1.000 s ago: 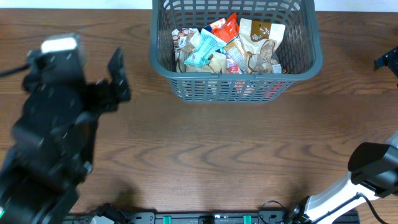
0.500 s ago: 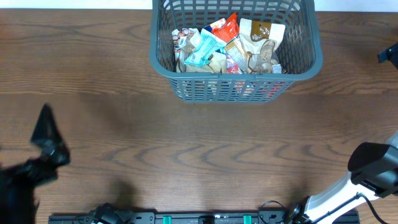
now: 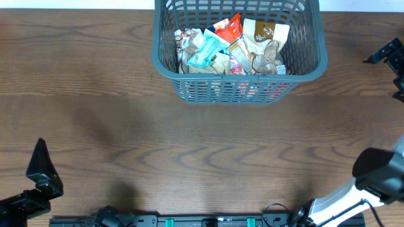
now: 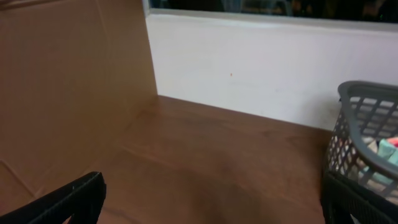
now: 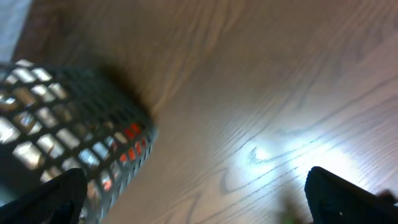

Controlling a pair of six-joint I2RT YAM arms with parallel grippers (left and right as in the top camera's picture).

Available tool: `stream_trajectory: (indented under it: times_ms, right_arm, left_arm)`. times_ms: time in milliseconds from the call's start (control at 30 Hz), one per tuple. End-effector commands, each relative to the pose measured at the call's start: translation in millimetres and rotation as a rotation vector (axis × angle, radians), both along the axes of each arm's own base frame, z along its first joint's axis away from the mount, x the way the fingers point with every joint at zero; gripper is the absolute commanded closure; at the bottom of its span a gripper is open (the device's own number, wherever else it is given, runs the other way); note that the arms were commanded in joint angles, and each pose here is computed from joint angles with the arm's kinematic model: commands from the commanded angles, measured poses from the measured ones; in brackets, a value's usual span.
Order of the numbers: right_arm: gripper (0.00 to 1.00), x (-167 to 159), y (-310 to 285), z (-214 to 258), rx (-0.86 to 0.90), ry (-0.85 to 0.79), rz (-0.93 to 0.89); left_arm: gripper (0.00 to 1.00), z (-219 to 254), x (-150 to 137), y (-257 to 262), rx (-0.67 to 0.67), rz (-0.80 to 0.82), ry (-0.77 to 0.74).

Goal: Pack container

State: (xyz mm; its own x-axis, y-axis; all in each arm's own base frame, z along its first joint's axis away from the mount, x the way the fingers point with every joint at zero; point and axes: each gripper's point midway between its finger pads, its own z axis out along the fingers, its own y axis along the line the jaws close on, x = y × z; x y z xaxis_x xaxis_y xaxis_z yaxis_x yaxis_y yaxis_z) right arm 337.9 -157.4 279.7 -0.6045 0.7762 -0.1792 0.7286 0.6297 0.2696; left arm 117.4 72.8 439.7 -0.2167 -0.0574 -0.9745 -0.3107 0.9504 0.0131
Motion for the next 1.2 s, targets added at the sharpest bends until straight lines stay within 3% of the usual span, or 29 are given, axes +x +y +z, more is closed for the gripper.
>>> stream_trajectory:
  times_ms: [0,267,467,700,1167]
  right_arm:
    - [0.01,-37,15,66,-0.148,-0.161,0.064]
    - [0.01,-142,55,163,-0.461,-0.421,0.045]
    - [0.01,-195,87,153,-0.469,-0.475,0.016]
    - [0.01,-190,97,107,-0.42,-0.385,0.116]
    - [0.01,-168,73,75,-0.437,-0.255,0.08]
  left_arm:
    - [0.01,-5,-4,5,0.018,0.024,0.025]
    - [0.01,-18,-8,7,0.049,0.023,0.088]
    - [0.02,-18,-8,7,0.049,0.023,0.088]
    - [0.01,-18,-8,7,0.049,0.023,0.089]
    - [0.01,-22,-10,8,0.06,0.023,0.11]
